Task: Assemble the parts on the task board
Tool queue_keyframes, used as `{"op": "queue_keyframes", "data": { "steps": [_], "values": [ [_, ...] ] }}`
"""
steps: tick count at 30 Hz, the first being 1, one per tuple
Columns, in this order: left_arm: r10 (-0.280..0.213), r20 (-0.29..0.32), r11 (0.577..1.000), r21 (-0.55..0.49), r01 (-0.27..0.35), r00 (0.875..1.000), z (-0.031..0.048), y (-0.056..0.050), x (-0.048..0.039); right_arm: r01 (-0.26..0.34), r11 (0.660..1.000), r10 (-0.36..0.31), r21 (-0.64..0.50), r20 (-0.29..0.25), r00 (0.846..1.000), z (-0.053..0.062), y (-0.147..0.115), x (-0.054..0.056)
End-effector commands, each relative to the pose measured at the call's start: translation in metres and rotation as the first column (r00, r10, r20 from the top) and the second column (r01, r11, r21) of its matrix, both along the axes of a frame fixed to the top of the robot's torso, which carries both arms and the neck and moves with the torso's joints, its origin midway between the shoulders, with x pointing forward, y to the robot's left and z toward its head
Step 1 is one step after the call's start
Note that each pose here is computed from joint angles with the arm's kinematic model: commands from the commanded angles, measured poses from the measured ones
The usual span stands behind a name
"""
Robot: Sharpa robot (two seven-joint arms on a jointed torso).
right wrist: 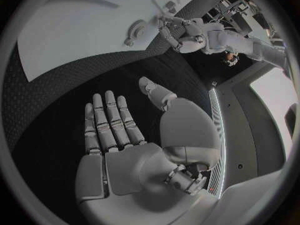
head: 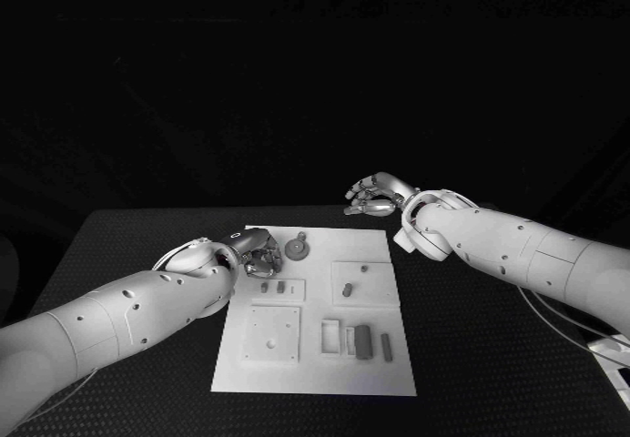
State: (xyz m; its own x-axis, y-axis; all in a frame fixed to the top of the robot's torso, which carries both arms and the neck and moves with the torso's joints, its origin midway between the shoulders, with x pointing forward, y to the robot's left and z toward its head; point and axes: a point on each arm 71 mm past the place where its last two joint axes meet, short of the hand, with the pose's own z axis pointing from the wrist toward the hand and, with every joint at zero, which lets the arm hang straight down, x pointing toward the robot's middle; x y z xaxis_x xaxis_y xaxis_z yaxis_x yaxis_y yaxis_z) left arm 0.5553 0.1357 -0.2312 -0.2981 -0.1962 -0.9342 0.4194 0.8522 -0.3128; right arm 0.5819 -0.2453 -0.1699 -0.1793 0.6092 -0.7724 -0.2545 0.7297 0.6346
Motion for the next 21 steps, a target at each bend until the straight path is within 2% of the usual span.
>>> {"op": "queue_keyframes", "data": {
  "steps": [1,12,21],
  "values": [
    [-0.066,-0.046,0.998,0.011,0.066,0.997,-0.0074,-0.0103,-0.0073,-0.014,1.000,0.014,0.001,-0.003,1.000,-0.0004,0.0011,-0.0005],
    [-0.037,-0.036,0.999,-0.002,0.037,0.999,-0.0068,-0.0032,-0.0042,-0.011,1.000,0.011,0.000,-0.002,1.000,-0.0002,0.0000,-0.0007],
    [-0.026,-0.038,0.999,-0.019,0.025,0.999,-0.0064,-0.0018,-0.0032,-0.009,1.000,0.009,0.000,-0.001,1.000,-0.0002,-0.0002,-0.0007]
  ]
}}
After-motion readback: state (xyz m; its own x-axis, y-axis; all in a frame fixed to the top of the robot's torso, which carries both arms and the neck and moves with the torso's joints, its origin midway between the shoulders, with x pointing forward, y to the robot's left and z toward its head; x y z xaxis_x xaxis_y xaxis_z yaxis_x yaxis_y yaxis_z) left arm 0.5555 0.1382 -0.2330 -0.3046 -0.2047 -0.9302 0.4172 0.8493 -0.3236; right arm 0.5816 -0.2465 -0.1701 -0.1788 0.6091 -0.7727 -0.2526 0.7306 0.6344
